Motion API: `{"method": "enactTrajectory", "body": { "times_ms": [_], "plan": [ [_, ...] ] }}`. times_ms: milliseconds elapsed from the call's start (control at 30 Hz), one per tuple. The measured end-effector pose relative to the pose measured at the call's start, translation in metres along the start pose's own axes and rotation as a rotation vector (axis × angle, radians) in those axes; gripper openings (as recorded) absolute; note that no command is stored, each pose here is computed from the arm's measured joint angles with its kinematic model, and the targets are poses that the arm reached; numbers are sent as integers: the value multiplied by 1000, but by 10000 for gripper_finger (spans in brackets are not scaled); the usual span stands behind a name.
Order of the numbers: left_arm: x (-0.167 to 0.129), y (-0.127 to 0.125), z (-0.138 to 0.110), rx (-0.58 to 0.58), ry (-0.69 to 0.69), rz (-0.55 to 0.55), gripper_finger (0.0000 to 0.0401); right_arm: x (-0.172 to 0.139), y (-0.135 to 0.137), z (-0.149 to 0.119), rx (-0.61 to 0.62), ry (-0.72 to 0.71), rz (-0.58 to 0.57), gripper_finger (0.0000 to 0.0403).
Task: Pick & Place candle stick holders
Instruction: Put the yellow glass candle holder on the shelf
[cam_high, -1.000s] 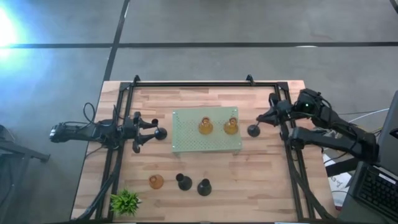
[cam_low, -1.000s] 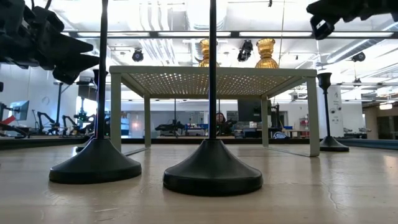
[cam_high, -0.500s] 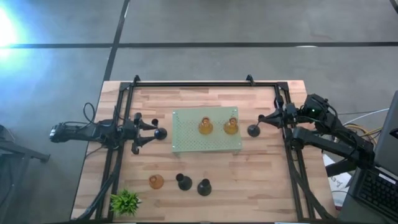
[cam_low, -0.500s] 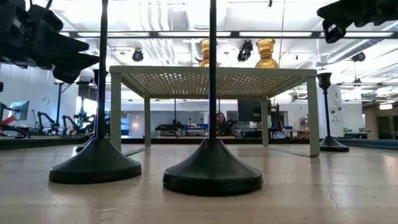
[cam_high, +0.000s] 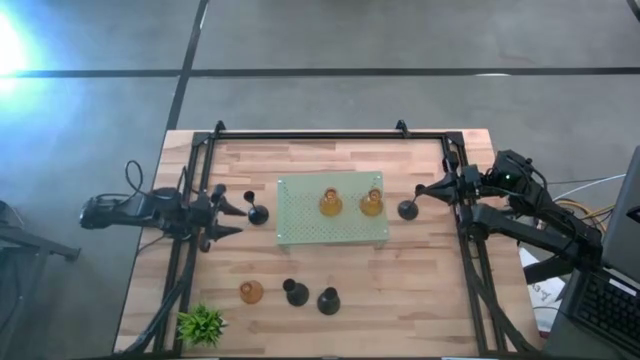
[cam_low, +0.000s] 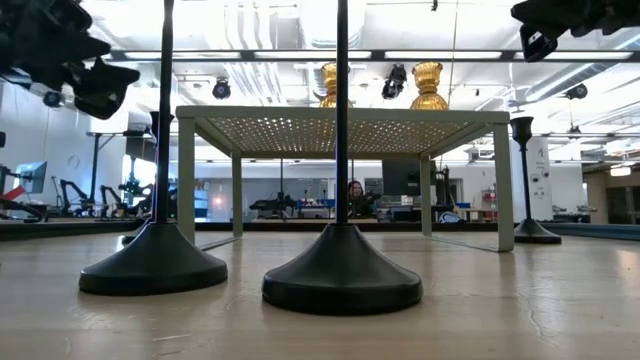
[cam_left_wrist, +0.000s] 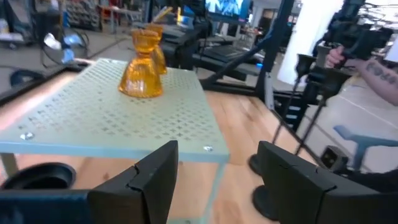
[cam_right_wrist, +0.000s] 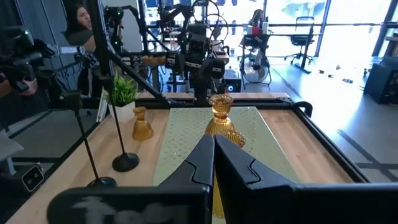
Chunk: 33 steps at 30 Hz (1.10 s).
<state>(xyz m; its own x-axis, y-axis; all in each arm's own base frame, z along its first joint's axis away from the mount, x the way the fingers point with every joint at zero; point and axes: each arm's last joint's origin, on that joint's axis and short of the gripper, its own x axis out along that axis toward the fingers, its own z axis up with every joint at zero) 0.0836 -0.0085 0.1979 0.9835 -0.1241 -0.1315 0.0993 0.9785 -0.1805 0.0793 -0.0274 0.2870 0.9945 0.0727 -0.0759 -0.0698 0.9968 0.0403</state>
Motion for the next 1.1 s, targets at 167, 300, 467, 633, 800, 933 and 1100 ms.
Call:
{"method": "enactTrajectory", "body": {
  "times_ms": [167, 300, 467, 633, 800, 933, 1100],
  "plan": [
    [5, -2, -2, -34, 114, -30, 225, 1, -1, 0, 4, 6, 0, 8],
    [14, -6, -5, -73, 213, -89, 225, 1, -1, 0, 4, 7, 0, 9],
    [26, -14, -6, -47, 295, -149, 225, 1, -1, -1, 4, 7, 0, 9],
    [32, -25, -6, -37, 343, -225, 215, 1, -1, -1, 4, 7, 0, 9],
    [33, -37, -9, -139, 417, -282, 191, 1, -1, 0, 4, 6, 0, 9],
    [32, -48, -11, -226, 478, -329, 175, 1, -1, 0, 4, 6, 0, 9],
    [31, -57, -14, -265, 526, -342, 162, 2, -1, -1, 7, 11, 0, 9]
  ]
}}
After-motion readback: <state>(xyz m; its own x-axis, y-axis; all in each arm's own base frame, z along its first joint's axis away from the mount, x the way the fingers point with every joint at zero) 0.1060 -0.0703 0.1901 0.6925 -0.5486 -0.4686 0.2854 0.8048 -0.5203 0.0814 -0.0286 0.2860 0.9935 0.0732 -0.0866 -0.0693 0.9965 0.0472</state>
